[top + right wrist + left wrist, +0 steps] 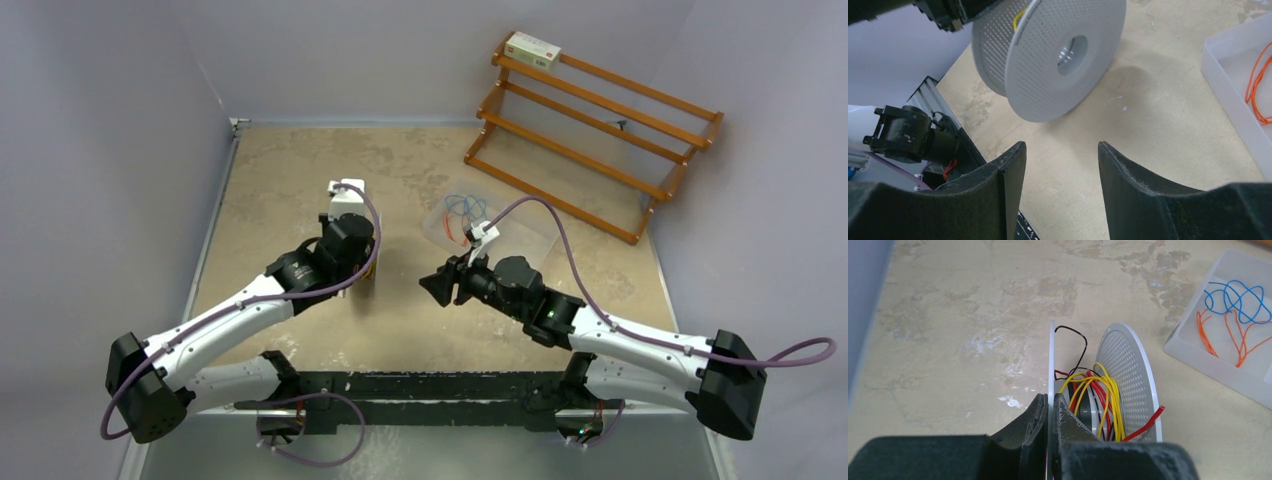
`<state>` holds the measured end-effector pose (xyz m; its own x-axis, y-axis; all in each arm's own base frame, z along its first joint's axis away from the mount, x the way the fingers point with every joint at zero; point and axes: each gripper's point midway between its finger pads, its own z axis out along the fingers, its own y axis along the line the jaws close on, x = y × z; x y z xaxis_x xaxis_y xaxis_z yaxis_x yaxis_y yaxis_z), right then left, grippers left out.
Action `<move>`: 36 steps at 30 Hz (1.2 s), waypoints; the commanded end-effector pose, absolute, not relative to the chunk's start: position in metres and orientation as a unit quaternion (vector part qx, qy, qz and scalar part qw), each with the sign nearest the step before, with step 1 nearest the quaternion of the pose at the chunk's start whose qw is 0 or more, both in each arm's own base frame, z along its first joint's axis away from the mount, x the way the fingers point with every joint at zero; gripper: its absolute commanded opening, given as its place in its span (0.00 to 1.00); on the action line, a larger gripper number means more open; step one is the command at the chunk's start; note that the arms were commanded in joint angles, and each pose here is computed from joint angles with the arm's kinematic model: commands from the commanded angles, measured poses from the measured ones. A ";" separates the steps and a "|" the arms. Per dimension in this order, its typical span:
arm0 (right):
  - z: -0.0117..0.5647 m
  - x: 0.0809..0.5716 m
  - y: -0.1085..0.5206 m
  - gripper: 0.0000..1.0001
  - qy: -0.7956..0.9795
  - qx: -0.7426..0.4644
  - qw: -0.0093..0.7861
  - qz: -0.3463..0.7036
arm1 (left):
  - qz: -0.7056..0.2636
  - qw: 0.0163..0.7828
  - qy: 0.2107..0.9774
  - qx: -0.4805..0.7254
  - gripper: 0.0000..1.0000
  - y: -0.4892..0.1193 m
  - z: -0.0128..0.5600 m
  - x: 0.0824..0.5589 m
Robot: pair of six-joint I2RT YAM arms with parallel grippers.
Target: Wrap the cables
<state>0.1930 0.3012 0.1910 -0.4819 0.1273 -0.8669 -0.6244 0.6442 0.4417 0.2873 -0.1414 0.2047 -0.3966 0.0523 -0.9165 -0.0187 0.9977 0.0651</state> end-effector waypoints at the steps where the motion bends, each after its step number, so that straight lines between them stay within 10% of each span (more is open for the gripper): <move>1: 0.200 0.193 0.299 0.57 0.756 -0.158 0.495 0.399 | 0.048 0.601 0.797 -0.016 0.00 -0.130 0.268 0.298; 36: 0.193 0.200 0.184 0.66 0.779 0.049 0.549 0.300 | 0.339 0.520 0.777 0.102 0.00 -0.145 0.234 0.333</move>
<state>0.1943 0.1992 0.1893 -0.4190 0.3425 -0.8409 -0.3362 0.8018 0.4941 0.3234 -0.1380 0.2057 -0.4878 0.5100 -0.7085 -0.0895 0.7781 0.6217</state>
